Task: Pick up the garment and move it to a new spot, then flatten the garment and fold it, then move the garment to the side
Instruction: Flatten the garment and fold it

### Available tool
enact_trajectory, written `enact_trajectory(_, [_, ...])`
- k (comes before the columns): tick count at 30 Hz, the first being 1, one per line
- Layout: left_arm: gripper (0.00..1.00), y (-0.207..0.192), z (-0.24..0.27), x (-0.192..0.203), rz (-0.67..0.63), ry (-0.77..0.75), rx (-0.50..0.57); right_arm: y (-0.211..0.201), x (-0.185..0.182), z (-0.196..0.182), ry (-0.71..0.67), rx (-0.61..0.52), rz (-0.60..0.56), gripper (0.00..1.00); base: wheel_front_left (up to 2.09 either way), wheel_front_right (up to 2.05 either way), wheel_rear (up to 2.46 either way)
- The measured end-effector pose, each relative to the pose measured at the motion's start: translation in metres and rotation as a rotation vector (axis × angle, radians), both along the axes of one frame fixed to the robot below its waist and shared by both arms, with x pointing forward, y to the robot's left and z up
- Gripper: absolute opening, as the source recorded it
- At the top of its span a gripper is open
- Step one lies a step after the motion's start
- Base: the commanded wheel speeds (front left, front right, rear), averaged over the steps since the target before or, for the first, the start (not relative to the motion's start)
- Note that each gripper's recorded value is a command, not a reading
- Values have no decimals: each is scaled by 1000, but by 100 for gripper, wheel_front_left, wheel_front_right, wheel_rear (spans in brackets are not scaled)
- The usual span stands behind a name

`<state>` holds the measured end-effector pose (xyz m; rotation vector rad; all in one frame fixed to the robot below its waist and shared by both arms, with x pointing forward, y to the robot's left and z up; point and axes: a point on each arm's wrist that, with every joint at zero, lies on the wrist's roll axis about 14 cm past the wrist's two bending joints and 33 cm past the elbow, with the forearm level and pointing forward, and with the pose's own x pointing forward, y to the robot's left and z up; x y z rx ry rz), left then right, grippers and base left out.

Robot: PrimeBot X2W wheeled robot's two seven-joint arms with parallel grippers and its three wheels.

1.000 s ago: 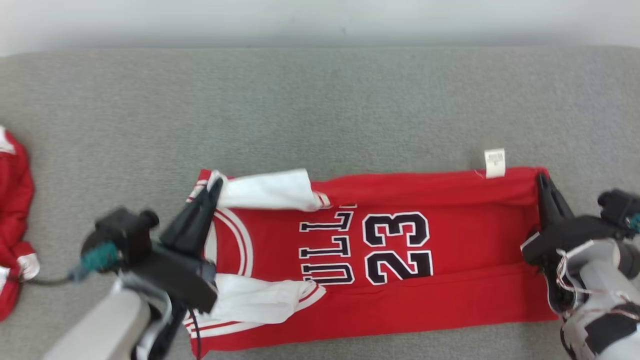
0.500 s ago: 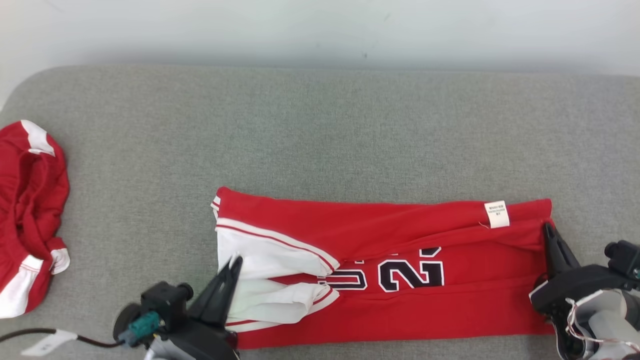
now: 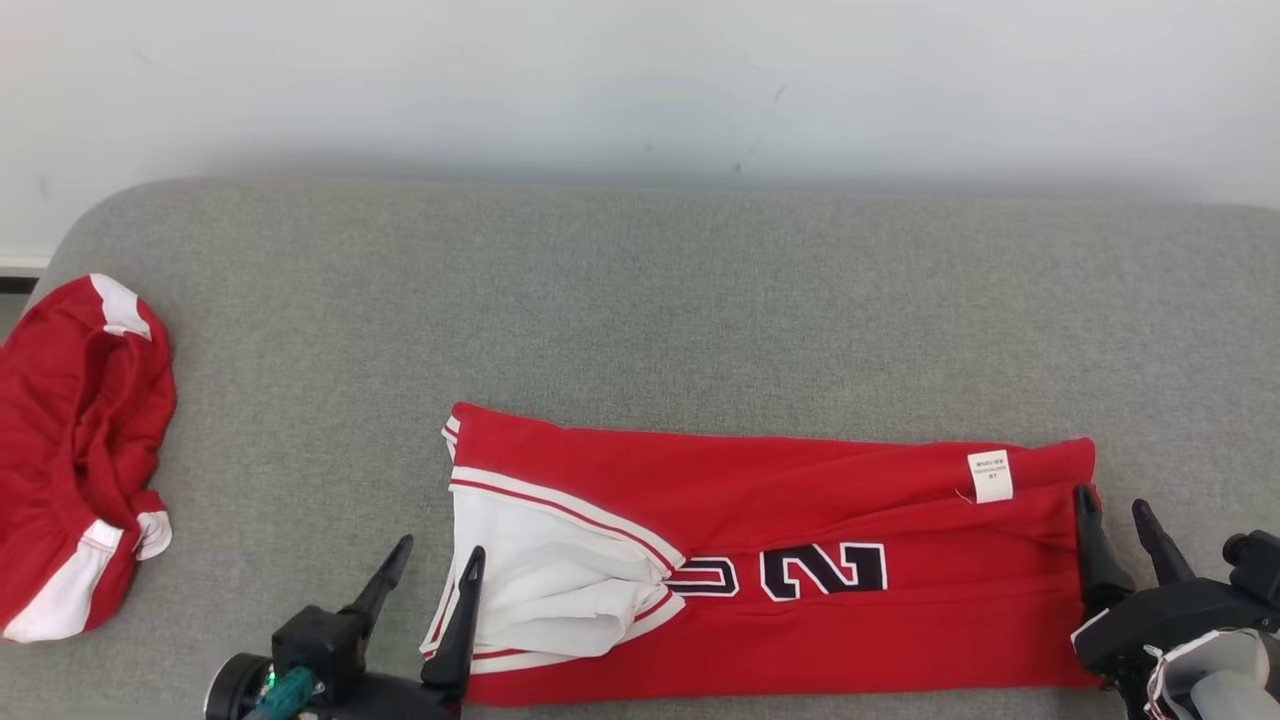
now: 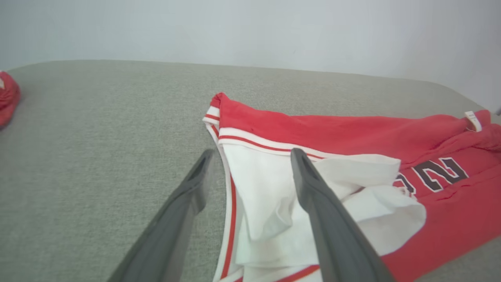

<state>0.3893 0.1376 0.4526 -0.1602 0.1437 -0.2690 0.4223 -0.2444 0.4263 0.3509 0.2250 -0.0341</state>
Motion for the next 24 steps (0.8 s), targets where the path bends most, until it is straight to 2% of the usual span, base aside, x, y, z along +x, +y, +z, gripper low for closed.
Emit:
enact_trajectory(4, [100,9,14,-7,49,-68,53,-4,-2,6,-15,-11,-6,100,0,0,0])
enact_trajectory(11, [100,21,22,-28,134,-116,94,-1,0,-11,65,-67,18,100,0,0,0])
enact_trajectory(19, [100,48,8,-53,241,-72,111,3,-8,-41,217,-89,36,100,0,0,0])
enact_trajectory(23, [100,57,5,-60,276,-58,101,9,-8,-44,243,-89,52,100,0,0,0])
enact_trajectory(24, [100,58,5,-61,278,-60,101,12,-8,-45,251,-84,61,85,0,0,0])
